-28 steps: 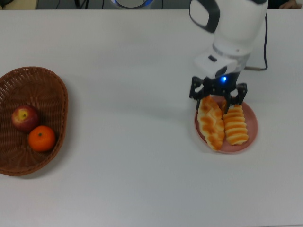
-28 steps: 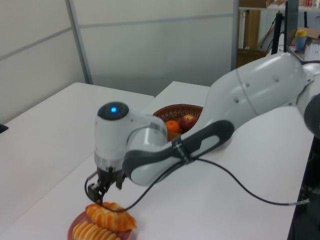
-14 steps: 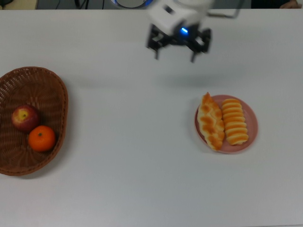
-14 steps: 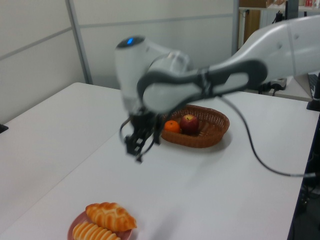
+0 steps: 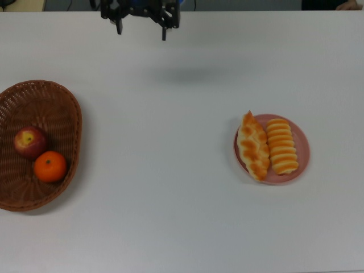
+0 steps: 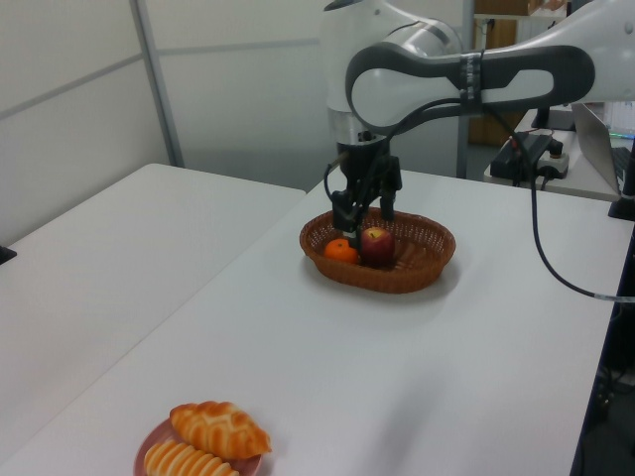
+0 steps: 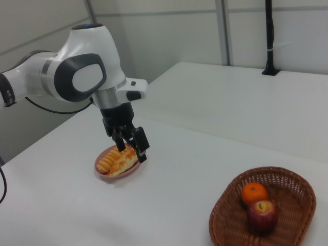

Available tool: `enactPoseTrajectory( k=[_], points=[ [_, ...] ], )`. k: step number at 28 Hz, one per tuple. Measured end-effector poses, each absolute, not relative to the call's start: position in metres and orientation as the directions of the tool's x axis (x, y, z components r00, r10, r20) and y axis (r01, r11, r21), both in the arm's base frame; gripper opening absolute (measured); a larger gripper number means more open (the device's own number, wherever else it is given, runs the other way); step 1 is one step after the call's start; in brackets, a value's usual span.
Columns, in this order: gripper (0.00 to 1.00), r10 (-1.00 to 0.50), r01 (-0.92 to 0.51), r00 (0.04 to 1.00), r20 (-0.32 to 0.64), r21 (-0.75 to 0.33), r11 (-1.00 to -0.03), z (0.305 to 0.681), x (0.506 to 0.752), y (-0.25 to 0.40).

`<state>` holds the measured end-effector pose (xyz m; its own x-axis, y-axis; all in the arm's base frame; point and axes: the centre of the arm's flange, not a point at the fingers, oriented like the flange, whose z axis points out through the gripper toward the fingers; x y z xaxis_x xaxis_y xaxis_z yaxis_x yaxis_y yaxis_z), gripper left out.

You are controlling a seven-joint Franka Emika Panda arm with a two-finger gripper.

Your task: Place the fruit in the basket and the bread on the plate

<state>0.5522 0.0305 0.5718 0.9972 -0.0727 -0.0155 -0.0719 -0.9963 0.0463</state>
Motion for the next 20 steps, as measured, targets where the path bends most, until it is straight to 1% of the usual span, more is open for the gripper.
enactPoseTrajectory(
  k=[7,20],
  points=[
    [1.00,-0.104,-0.103,0.995,-0.012,0.046,-0.994,0.575,0.550,0.013],
    [1.00,-0.101,-0.100,0.995,-0.009,0.045,-0.994,0.576,0.550,0.015]
  ],
)
